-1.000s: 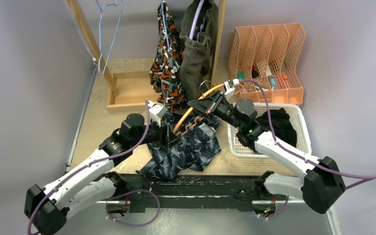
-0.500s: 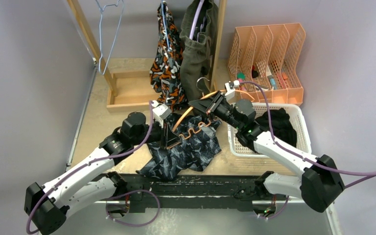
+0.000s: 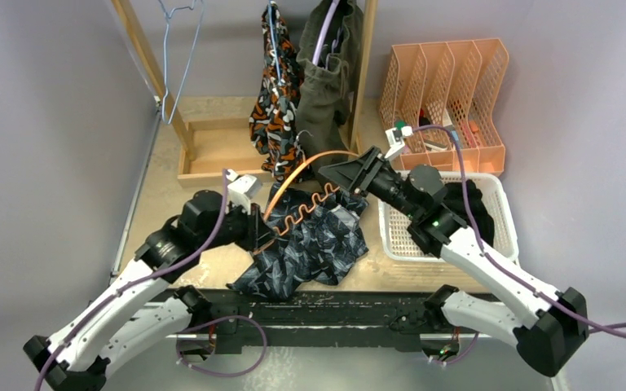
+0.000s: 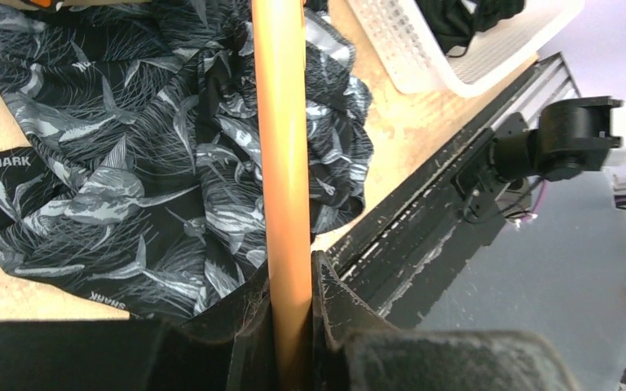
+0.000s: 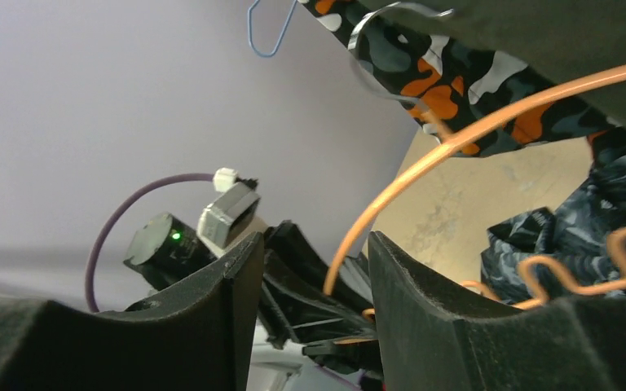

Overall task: Remove the shorts from the hanger
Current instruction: Place the hanger on the clothes rod.

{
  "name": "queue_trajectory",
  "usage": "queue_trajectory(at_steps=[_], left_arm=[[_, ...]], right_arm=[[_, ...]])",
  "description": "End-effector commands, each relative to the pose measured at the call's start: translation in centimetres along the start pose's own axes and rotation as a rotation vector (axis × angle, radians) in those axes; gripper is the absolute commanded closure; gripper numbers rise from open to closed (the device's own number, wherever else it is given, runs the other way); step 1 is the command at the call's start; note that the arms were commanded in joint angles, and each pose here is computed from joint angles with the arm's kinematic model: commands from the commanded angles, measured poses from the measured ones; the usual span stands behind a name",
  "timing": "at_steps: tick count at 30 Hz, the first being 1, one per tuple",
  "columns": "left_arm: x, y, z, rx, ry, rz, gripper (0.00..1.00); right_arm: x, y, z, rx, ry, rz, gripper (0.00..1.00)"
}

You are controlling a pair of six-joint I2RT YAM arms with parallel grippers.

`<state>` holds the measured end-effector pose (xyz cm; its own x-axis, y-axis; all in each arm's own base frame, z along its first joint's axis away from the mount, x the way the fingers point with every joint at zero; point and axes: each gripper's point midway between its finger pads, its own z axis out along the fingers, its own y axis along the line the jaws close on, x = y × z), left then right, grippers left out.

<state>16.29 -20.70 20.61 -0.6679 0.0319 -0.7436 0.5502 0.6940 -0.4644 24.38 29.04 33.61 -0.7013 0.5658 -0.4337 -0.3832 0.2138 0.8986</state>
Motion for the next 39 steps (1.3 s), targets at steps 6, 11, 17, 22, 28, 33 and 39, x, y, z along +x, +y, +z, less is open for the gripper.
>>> queue_trajectory(at_steps=[6,11,17,22,28,33,39], left_arm=[[-1.9,-3.2,-6.7,0.054,-0.081,-0.035,1.0],[-1.1,-2.8,-9.4,0.01,-0.109,-0.085,1.0],[0.3,-1.8,-11.9,-0.082,-0.064,-0.132,1.0],[0.5,-1.5,-14.0,-0.132,-0.086,-0.186,1.0],[0.5,-1.0,-16.8,-0.213,-0.09,-0.224,1.0],[-0.4,-1.4,-18.2,-0.226,-0.11,-0.235,1.0],[0.2,-0.6,-19.1,-0.307,-0.07,-0.27,1.0]], right_arm=[[-4.6,1.0,-3.6,0.125,-0.227,-0.161,0.45],[-5.2,0.6,-4.9,0.153,-0.273,-0.163,0.43],[-5.1,0.4,-5.4,0.158,-0.284,-0.154,0.42],[-4.9,0.4,-5.3,0.155,-0.275,-0.146,0.4],[-4.8,0.6,-5.0,0.142,-0.267,-0.139,0.39],[-4.4,0.2,-5.0,0.145,-0.255,-0.128,0.39],[-4.3,-0.2,-5.5,0.148,-0.268,-0.12,0.39]])
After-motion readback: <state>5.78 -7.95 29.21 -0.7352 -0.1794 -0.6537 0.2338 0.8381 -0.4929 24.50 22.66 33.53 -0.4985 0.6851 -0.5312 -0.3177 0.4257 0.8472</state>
